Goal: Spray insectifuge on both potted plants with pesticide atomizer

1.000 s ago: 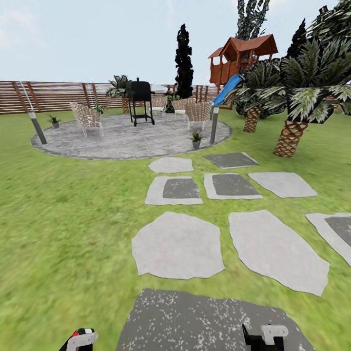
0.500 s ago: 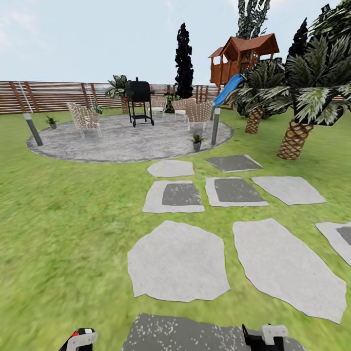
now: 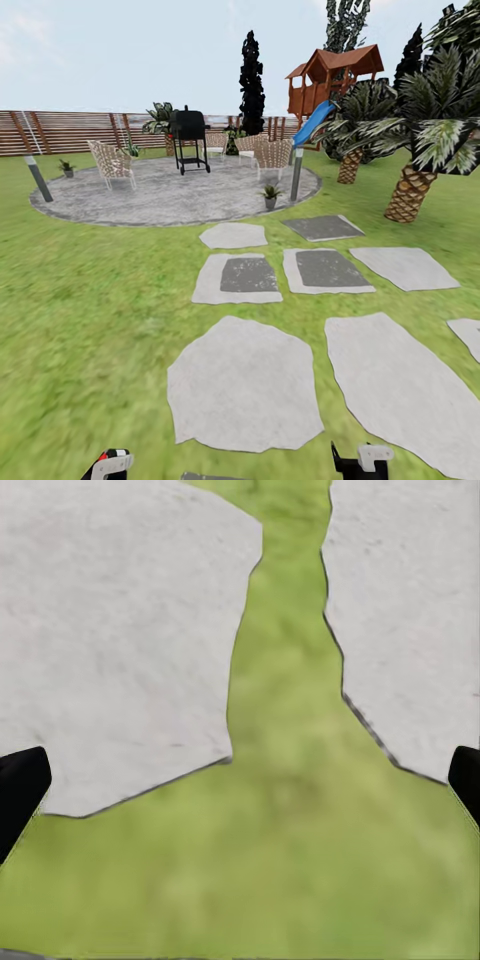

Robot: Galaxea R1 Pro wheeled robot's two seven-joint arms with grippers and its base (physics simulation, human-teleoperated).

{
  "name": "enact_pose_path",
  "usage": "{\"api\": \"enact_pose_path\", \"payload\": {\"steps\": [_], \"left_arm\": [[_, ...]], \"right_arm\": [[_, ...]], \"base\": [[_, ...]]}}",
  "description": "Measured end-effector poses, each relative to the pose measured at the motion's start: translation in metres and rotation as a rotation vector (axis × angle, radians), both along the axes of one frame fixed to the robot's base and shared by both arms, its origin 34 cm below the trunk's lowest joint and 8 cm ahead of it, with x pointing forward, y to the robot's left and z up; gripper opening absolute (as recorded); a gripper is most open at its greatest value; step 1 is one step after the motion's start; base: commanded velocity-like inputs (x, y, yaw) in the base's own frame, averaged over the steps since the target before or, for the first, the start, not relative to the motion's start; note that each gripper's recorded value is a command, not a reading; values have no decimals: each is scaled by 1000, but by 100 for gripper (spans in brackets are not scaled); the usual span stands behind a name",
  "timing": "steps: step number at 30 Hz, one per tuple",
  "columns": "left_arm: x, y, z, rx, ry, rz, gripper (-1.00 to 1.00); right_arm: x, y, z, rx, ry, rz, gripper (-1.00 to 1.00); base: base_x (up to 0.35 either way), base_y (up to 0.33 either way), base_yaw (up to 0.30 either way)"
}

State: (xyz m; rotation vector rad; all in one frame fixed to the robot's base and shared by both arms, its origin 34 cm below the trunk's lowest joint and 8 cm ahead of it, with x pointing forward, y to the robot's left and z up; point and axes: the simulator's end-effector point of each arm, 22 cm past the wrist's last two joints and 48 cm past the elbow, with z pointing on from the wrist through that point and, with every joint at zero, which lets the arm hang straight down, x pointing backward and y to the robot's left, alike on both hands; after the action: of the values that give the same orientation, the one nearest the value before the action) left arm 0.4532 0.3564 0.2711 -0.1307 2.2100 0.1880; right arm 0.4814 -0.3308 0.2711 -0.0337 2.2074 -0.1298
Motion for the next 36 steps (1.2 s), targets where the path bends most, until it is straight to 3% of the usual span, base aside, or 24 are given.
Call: {"api": "enact_pose_path", "payload": {"steps": [36], "left_arm": [[0, 0, 0, 0, 1, 0, -100]], "right_arm": [[0, 0, 0, 0, 0, 0, 100]], "base": [[340, 0, 0]]}}
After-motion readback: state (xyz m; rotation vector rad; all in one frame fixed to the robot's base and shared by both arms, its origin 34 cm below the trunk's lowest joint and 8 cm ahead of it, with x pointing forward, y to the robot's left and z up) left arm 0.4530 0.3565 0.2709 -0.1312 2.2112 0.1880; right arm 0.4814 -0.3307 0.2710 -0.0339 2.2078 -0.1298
